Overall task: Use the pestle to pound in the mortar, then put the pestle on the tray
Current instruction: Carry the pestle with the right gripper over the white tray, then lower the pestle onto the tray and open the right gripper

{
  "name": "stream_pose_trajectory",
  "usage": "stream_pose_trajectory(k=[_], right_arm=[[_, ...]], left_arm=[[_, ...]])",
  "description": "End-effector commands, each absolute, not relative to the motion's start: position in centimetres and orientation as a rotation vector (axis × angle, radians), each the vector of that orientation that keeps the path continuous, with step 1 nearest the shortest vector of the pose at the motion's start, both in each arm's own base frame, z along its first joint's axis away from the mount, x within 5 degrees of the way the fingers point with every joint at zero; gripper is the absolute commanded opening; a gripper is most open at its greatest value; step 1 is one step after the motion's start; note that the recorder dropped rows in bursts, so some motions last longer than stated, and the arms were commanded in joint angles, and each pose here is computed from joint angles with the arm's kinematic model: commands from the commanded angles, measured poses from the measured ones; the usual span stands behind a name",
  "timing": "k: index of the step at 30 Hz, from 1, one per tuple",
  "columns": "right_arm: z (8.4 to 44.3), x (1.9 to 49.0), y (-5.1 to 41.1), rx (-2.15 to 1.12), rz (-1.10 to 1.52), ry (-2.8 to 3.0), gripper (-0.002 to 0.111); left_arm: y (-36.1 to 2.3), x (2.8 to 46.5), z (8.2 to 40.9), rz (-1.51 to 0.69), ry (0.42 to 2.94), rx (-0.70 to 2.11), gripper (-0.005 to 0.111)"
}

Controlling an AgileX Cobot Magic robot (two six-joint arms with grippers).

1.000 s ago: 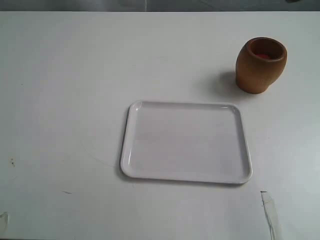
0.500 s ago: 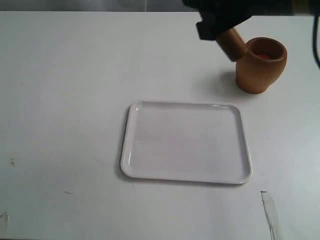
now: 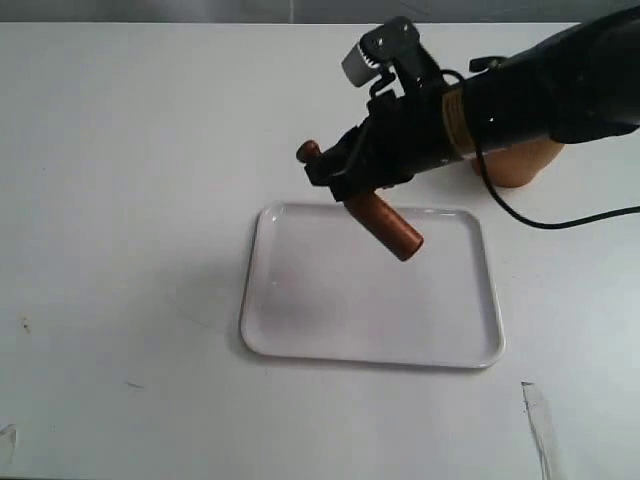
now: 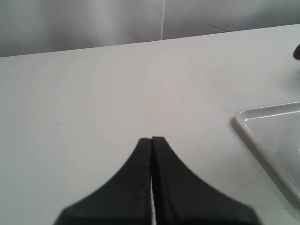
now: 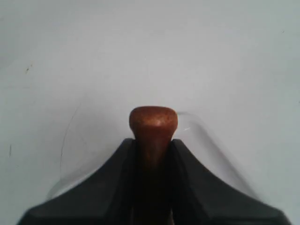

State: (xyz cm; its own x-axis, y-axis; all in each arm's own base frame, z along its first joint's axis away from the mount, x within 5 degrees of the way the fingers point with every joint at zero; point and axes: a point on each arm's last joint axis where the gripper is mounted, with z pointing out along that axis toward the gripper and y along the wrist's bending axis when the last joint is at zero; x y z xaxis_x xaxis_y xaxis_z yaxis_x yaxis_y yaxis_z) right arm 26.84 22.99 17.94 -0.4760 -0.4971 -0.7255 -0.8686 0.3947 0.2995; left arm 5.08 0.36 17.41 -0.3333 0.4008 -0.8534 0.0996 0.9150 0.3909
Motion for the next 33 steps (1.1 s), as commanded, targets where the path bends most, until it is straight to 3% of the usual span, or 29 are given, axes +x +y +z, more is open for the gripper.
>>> stream_pose_trajectory(k=[1, 9, 20, 29, 33], right_arm=[[15.5, 26.8, 23.5, -1.188, 0.991, 2.192, 0.0], [12.3, 26.8, 23.6, -1.19, 1.012, 2.288, 0.0], [11.7, 26.8, 23.5, -1.139, 1.029, 2.347, 0.0], [11.8, 26.7, 23.6, -1.113, 1.053, 2.368, 0.045], [12.4, 26.9, 23.7, -1.116, 1.063, 2.342, 0.048]], left_arm=[[0.3, 5.1, 17.4, 0.302, 1.897, 0.361, 0.0], [0.3, 5.1, 17.4, 0.302, 1.897, 0.361, 0.0], [0.3, 5.1, 17.4, 0.302, 1.897, 0.361, 0.0], [0.3, 5.1, 17.4, 0.302, 1.897, 0.361, 0.0], [0.3, 5.1, 17.4, 0.302, 1.897, 0.361, 0.0]])
